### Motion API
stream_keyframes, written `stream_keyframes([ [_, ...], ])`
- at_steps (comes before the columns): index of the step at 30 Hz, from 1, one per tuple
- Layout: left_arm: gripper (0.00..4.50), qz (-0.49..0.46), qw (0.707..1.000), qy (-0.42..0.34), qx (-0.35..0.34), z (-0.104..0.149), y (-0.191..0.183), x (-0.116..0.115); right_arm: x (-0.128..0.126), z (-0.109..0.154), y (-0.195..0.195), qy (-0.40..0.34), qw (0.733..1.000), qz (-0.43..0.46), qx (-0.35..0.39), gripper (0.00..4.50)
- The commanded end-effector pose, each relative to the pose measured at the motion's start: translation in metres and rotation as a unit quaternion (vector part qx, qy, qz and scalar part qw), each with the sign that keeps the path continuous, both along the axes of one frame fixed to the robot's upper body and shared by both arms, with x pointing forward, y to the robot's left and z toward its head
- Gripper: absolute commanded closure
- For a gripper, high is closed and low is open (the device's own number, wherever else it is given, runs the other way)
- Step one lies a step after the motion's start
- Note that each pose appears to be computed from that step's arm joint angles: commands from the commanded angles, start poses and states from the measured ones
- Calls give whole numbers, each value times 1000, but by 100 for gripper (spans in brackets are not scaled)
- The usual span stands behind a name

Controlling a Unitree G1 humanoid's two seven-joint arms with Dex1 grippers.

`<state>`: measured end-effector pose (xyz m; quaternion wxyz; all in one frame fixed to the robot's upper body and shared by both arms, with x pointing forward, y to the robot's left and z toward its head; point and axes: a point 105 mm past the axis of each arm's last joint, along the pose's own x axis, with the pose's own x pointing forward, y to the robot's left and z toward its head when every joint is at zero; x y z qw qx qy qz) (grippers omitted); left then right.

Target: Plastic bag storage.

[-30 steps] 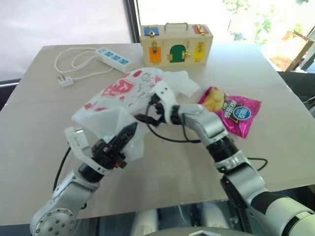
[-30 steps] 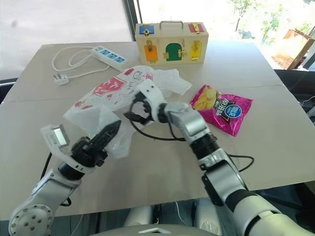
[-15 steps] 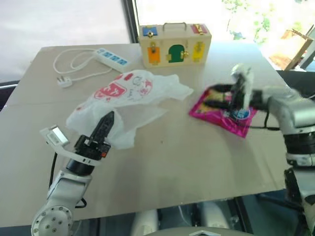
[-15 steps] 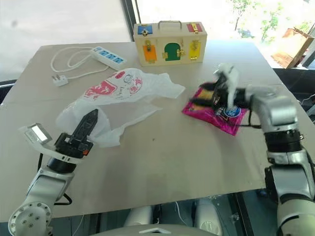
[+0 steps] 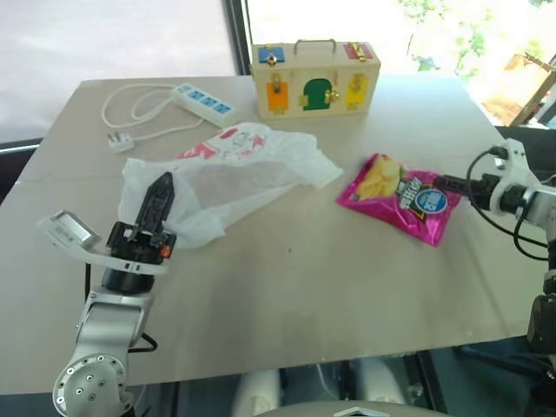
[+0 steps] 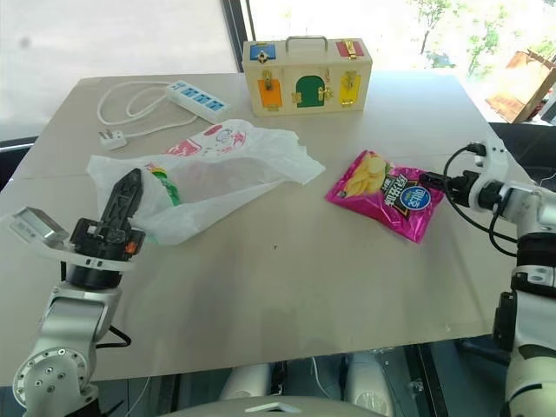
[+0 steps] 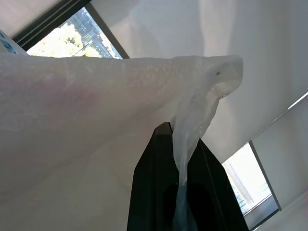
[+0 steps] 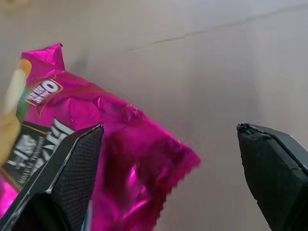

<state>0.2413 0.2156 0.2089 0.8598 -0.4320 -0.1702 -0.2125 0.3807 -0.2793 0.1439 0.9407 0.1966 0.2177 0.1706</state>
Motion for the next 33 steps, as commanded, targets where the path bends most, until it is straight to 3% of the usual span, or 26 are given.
stream_keyframes([
  [1, 450, -9, 1000, -11, 7, 6, -3, -3, -7, 8, 6, -11, 999, 1, 31, 3],
  [8, 450, -10, 1000, -14, 13, 8, -1, -1, -19, -8, 13, 18, 997, -11, 77, 3],
  [13, 450, -11, 1000, -12, 13, 6, -3, -1, -23, -5, 38, 10, 986, 17, 166, 3],
  [17, 450, -13, 1000, -11, 14, 6, -4, 1, -22, -9, 54, 3, 985, 24, 170, 3],
  [21, 450, -16, 1000, -10, 18, 6, -5, 1, -24, -7, 64, -4, 984, 44, 175, 171],
  [22, 450, -16, 1000, -10, 18, 6, -5, 1, -25, -6, 65, -4, 984, 47, 175, 240],
  [26, 450, -15, 1000, -8, 17, 5, -4, 1, -27, -1, 68, -17, 981, 55, 188, 422],
  [27, 450, -15, 1000, -7, 17, 4, -4, 1, -28, 2, 70, -22, 979, 61, 194, 445],
  [33, 450, -15, 1000, -3, 15, 1, -5, 1, -48, 22, 84, -64, 963, 131, 229, 445],
])
